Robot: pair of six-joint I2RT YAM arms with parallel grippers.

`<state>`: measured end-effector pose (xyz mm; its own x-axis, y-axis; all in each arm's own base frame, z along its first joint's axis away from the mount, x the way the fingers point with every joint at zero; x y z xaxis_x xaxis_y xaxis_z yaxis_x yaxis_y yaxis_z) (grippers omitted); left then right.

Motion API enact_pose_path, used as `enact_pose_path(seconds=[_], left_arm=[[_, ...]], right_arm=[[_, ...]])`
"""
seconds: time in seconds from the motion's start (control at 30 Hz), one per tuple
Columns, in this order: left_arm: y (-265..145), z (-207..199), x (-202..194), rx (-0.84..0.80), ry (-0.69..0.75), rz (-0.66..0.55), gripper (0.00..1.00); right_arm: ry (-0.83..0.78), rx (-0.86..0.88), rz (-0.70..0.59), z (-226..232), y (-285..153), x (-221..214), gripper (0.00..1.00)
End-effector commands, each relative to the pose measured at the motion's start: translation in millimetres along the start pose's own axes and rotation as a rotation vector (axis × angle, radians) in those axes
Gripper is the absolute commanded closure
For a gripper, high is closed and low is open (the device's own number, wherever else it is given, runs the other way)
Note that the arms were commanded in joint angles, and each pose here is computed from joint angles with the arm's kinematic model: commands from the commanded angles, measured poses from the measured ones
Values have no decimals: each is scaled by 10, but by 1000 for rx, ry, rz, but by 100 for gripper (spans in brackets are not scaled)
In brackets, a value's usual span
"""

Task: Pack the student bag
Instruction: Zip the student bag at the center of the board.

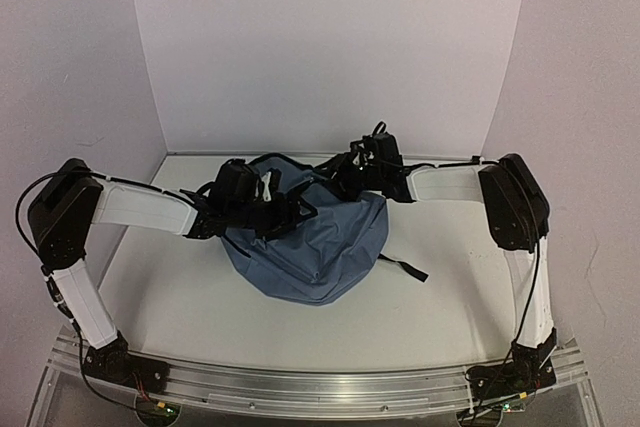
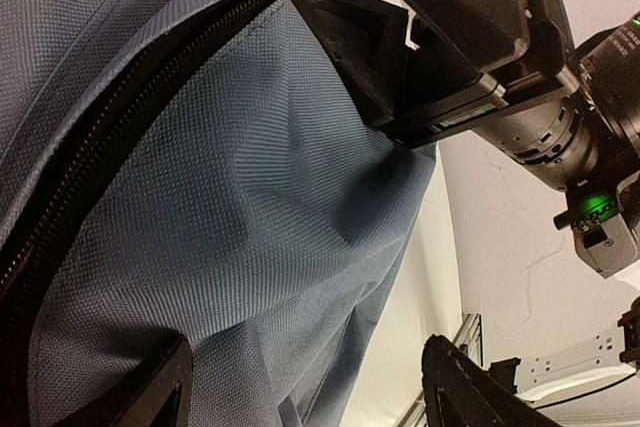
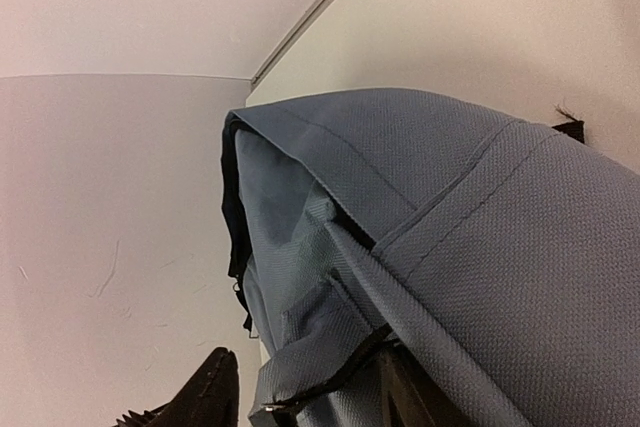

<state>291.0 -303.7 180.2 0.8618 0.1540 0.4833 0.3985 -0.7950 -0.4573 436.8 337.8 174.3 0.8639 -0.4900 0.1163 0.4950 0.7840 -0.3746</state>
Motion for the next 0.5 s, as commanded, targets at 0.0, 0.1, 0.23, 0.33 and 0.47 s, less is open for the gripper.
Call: enact_pose_path(seconds=[0.0, 0.1, 0.23, 0.33, 0.47], left_arm=[[12, 63, -73, 15, -21, 15, 21], [0, 71, -88, 19, -23, 17, 21], [-48, 53, -80, 24, -24, 7, 21], [-116, 16, -61, 30, -19, -6, 21], [-235, -74, -19, 26, -5, -18, 21]], right_arm=[[10, -14, 40, -112, 191, -83, 60], [5, 6, 47, -66, 201, -88, 70], [0, 20, 30, 6, 120, -92, 86], [-8, 47, 17, 107, 13, -97, 99], [-31, 97, -5, 304, -149, -102, 100]])
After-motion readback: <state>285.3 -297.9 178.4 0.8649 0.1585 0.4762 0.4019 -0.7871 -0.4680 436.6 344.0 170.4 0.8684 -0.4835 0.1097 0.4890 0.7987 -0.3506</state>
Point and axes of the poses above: each gripper's point midway between its finger pads, its own y axis out along the fingers, its own z axis along the line the jaws close on, x = y × z, the point moved 9 cm from there along -y, back along the fingers, and after that the axes turned 5 degrees about y, right-handed, at the moved point
